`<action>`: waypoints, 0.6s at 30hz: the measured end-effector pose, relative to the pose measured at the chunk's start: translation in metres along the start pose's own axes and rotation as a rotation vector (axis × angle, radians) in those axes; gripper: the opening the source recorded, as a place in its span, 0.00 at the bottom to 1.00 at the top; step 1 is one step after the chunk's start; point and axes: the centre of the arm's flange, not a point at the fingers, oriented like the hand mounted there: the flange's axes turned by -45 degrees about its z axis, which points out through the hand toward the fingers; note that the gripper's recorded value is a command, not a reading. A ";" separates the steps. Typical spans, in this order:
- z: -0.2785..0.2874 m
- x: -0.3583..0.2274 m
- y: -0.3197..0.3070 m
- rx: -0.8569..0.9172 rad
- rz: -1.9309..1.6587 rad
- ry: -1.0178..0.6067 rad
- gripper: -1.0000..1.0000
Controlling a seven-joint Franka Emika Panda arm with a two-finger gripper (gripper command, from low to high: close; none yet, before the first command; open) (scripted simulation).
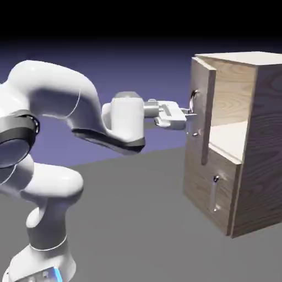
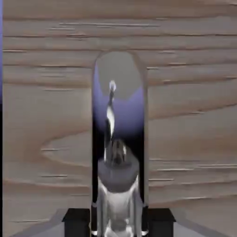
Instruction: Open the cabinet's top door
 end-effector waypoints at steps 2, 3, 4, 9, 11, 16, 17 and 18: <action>-0.014 0.000 0.008 0.053 0.000 0.000 0.00; -0.020 0.000 0.012 0.080 0.000 0.000 0.00; -0.027 0.000 0.017 0.106 0.000 0.000 0.00; -0.058 0.000 0.042 0.243 0.000 0.000 0.00; -0.070 0.000 0.054 0.300 0.000 0.000 0.00; -0.098 0.000 0.089 0.453 0.000 0.000 0.00; -0.104 0.000 0.097 0.485 0.000 0.000 0.00; -0.109 0.000 0.105 0.516 0.000 0.000 0.00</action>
